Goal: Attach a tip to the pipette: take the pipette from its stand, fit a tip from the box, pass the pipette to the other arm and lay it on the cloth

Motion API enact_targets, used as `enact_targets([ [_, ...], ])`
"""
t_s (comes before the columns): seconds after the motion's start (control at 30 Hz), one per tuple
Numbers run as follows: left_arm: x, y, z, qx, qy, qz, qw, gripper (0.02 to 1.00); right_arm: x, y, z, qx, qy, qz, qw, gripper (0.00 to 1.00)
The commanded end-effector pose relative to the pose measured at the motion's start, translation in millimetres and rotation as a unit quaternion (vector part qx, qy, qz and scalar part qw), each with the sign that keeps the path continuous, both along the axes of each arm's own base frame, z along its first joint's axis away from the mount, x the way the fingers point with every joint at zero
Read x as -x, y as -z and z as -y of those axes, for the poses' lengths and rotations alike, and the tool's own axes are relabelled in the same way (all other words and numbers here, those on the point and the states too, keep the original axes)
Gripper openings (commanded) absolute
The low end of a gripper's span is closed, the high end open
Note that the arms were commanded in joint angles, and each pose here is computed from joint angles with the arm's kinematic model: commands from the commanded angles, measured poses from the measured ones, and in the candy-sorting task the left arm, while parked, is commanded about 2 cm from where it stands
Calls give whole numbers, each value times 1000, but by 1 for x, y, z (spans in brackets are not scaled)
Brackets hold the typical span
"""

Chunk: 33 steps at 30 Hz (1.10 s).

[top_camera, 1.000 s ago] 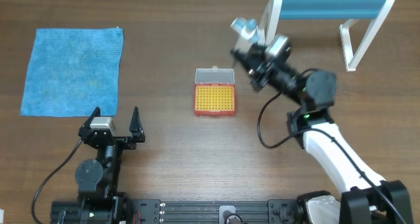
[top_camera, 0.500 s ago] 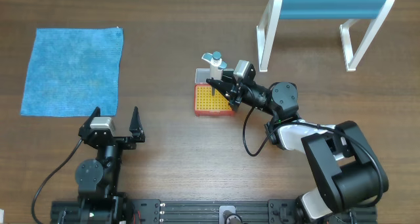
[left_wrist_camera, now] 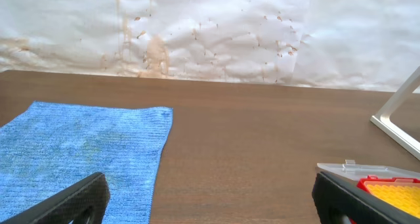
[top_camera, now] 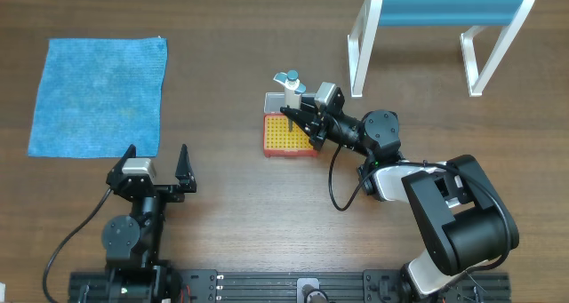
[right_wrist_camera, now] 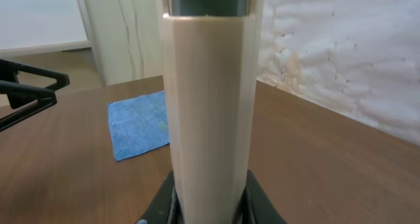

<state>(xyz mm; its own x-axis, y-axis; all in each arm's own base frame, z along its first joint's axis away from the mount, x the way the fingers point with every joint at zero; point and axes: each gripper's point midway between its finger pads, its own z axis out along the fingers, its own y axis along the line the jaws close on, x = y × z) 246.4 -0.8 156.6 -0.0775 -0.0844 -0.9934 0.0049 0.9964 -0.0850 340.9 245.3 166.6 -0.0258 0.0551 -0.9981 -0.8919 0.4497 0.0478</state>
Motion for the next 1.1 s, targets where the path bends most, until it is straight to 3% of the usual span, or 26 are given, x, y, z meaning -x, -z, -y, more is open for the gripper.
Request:
enact_targets([
  [0.03,0,1,3,-4,8,0,1000,998,-7,-4,-2,0,8,15,1000,77],
  [0.3,0,1,3,-4,8,0,1000,998,0,-5,-12,-1,-5,16,1000,77],
  [1.1,0,1,3,-4,8,0,1000,998,-8,-6,-2,2,16,20,1000,80],
])
